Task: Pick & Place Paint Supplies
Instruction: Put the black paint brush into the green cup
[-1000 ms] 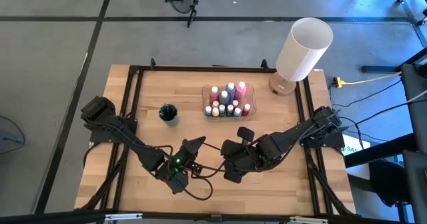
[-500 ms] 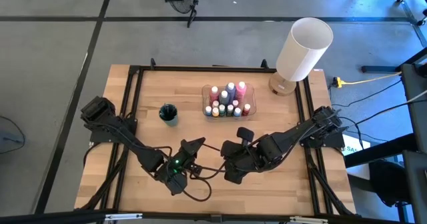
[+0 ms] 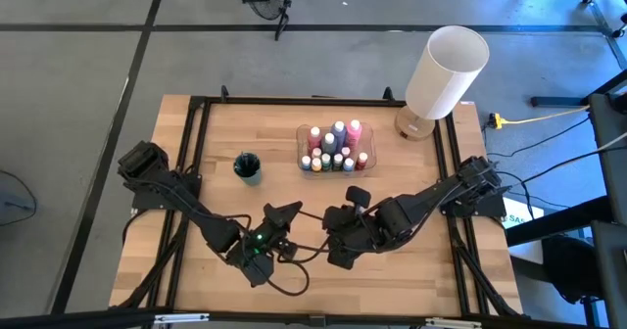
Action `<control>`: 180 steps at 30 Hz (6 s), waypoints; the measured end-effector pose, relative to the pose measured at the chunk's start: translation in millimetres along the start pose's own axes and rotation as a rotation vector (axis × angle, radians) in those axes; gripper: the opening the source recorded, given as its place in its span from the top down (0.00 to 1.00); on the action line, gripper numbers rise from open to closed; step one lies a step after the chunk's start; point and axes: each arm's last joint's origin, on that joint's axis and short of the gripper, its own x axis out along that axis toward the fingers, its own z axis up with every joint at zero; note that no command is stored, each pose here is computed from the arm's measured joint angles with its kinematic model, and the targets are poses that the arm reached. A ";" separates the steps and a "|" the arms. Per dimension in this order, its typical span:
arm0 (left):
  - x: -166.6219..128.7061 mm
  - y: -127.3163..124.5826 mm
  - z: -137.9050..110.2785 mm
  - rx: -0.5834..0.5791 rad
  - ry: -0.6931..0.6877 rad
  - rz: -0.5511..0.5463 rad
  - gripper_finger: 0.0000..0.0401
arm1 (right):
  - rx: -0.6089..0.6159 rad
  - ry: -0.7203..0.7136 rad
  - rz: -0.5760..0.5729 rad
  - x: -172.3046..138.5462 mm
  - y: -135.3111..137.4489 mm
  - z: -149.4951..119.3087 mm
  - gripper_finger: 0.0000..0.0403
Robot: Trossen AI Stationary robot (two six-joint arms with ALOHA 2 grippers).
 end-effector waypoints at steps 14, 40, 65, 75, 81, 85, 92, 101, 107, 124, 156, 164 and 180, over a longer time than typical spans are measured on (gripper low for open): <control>-0.7 9.7 -8.5 -0.102 0.048 0.041 0.99 | 0.045 0.038 0.021 -44.7 -4.7 -10.3 0.52; -17.6 41.2 -77.4 -1.293 -0.773 -0.519 0.99 | -0.131 -0.200 0.235 -73.0 38.7 -14.7 0.54; -3.9 -9.1 -39.0 -1.378 -1.153 -0.605 0.99 | -0.308 -0.489 0.147 -76.5 40.3 12.7 0.21; 2.7 -8.9 -21.6 -1.357 -1.168 -0.570 0.99 | -0.360 -0.573 0.171 -72.2 50.4 21.5 0.21; 8.0 -8.7 -22.4 -1.371 -1.159 -0.580 0.99 | -0.412 -0.616 0.185 -60.2 61.1 27.4 0.21; 8.8 -8.7 -22.5 -1.372 -1.158 -0.579 0.99 | -0.420 -0.649 0.183 -60.4 61.9 31.2 0.21; 8.9 -9.8 -22.2 -1.356 -1.153 -0.580 0.99 | -0.419 -0.672 0.166 -61.2 61.4 33.5 0.32; 9.0 -10.4 -22.1 -1.350 -1.148 -0.583 0.99 | -0.427 -0.648 0.176 -56.3 55.9 37.5 0.73; 8.7 -10.8 -22.0 -1.337 -1.150 -0.578 0.99 | -0.448 -0.611 0.242 -53.3 54.3 37.8 0.95; 9.3 -12.2 -21.8 -1.340 -1.132 -0.592 0.79 | -0.405 -0.569 0.189 -50.7 52.0 33.6 0.96; 9.3 -15.4 -22.1 -1.321 -1.014 -0.511 0.73 | -0.280 -0.417 0.151 -41.9 43.5 22.6 0.96; 0.4 -14.9 -24.6 -1.304 -0.838 -0.556 0.72 | -0.221 -0.337 0.070 -37.5 36.1 14.5 0.96; -3.6 22.2 -32.3 -1.332 -0.813 -0.455 0.67 | -0.155 -0.310 0.040 -32.4 27.3 18.1 0.96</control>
